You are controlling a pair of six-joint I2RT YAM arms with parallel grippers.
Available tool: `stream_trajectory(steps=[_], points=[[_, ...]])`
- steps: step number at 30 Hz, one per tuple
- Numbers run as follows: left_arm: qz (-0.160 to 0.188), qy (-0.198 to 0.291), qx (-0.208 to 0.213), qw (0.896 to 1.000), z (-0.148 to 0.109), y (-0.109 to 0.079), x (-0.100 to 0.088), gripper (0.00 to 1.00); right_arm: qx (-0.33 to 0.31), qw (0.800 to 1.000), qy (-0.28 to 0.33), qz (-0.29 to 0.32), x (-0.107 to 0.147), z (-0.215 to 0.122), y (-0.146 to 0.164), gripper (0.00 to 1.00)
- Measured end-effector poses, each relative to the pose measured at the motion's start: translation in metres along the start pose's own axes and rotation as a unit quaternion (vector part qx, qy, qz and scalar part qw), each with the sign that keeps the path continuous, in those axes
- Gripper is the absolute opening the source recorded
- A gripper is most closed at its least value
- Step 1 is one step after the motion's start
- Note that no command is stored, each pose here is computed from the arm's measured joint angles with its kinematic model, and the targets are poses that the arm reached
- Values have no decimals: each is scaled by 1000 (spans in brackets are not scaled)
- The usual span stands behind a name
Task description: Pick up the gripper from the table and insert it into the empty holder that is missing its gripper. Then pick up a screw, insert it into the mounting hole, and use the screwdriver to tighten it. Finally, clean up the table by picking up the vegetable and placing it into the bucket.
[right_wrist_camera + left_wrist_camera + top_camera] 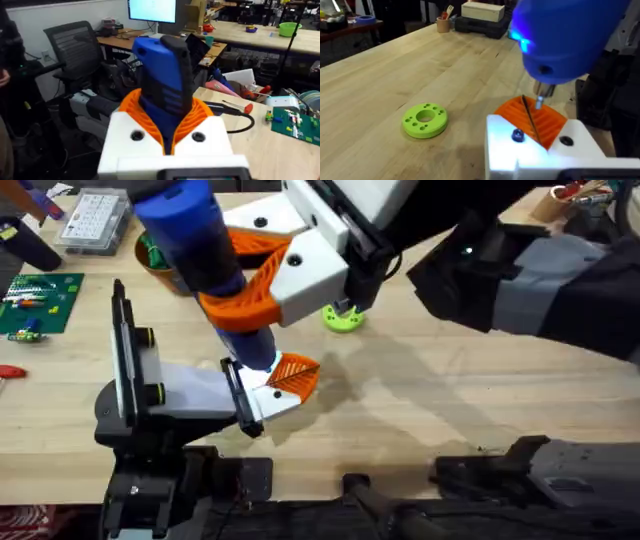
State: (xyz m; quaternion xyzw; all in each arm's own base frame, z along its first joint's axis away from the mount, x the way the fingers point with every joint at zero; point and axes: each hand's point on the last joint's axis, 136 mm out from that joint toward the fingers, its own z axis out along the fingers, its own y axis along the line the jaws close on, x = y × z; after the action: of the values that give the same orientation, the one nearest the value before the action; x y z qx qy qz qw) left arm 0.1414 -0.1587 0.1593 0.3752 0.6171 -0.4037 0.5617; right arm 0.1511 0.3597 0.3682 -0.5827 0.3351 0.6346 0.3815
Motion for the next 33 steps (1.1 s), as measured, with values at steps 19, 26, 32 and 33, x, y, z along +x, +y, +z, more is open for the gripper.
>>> stream_trajectory(steps=[19, 26, 32, 33], points=[[0, 0, 0, 1000, 0, 0, 0, 19, 7, 1000, -2, 6, 5, 2, -7, 44], [0, 0, 0, 1000, 0, 0, 0, 19, 8, 1000, -1, 9, 7, 1, -8, 45], [0, 0, 0, 1000, 0, 0, 0, 19, 11, 1000, -1, 7, 7, -1, -10, 46], [0, 0, 0, 1000, 0, 0, 0, 19, 12, 1000, -1, 6, 7, -1, -10, 45]])
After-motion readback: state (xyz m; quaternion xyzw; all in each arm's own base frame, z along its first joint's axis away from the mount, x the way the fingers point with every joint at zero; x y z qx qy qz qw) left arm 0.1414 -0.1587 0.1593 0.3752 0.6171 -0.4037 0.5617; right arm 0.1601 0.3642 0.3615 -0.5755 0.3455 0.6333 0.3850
